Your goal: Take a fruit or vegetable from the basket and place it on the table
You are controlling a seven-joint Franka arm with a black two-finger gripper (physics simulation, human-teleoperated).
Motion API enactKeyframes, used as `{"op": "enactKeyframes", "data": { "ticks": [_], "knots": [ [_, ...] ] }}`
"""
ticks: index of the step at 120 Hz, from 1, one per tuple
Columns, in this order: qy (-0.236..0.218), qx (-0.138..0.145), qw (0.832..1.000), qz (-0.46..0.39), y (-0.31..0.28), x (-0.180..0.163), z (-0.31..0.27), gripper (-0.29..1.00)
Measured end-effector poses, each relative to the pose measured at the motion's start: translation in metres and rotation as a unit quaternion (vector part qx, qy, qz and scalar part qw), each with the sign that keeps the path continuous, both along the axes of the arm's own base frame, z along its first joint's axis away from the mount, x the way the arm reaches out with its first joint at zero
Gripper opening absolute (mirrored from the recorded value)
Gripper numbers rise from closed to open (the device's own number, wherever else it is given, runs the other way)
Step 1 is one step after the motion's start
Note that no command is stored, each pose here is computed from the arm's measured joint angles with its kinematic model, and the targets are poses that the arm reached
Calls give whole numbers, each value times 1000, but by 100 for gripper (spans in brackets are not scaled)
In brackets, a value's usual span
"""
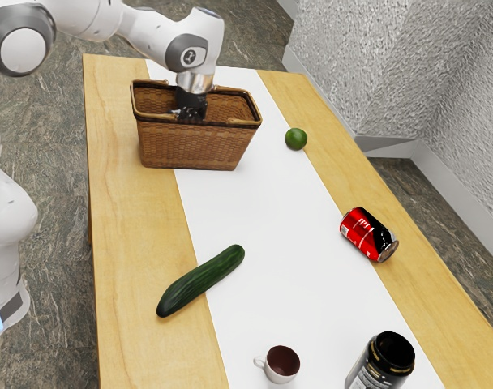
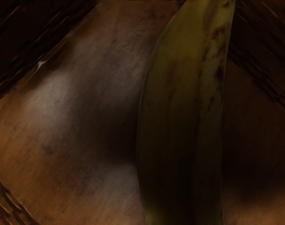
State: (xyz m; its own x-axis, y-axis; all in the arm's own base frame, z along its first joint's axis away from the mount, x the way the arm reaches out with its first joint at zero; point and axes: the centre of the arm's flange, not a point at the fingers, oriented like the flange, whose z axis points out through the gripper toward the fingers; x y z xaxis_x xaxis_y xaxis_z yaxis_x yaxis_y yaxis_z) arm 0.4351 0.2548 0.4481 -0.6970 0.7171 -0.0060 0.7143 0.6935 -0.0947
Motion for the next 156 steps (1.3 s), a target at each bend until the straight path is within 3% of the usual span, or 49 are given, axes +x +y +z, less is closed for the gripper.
{"op": "enactKeyframes", "data": {
  "ticks": [42, 88, 146, 156],
  "knots": [
    [7, 12, 999, -45, 4, 1, -2, 70],
    [26, -5, 997, -78, 11, 1, -28, 70],
    [39, -2, 993, -107, 20, 4, -43, 70],
    [37, 0, 994, -98, 21, 5, -44, 58]
  ]
}}
